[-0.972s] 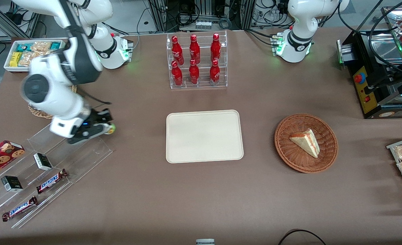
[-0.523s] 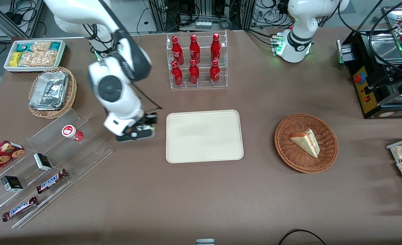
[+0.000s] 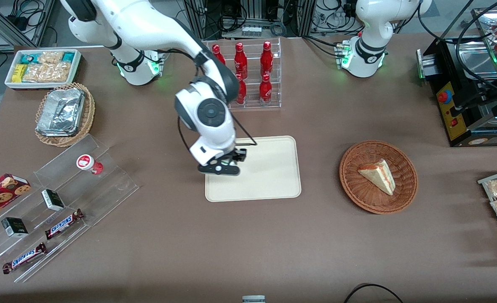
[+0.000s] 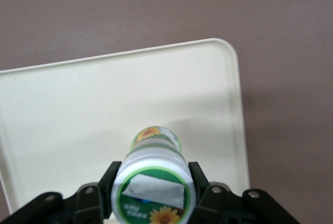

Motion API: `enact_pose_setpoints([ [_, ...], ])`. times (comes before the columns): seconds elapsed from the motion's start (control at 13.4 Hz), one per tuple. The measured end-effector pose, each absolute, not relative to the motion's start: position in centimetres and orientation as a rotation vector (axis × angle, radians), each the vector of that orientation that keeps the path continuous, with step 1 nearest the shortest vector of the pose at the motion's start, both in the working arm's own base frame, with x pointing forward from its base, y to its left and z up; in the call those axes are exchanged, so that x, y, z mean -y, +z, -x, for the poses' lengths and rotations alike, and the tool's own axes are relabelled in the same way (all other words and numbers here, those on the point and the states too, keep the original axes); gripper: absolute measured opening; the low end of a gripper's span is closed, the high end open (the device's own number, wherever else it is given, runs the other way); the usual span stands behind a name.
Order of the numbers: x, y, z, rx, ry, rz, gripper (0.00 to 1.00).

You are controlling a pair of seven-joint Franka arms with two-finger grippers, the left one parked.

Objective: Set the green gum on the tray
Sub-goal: 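Lower the gum jar onto the tray and open the right gripper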

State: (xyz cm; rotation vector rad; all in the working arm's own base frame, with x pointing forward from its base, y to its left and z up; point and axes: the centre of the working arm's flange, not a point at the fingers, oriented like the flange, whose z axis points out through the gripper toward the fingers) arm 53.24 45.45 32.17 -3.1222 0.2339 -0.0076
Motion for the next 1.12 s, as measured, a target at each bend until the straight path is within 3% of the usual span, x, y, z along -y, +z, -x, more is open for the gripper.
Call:
enact_pose_setpoints([
  [1.05,-49.3,22.7,-51.8,-0.299,-0.042,3.125,0.58],
  [1.12,-49.3,22.7,-51.8,-0.286,-0.055,3.133,0.65],
])
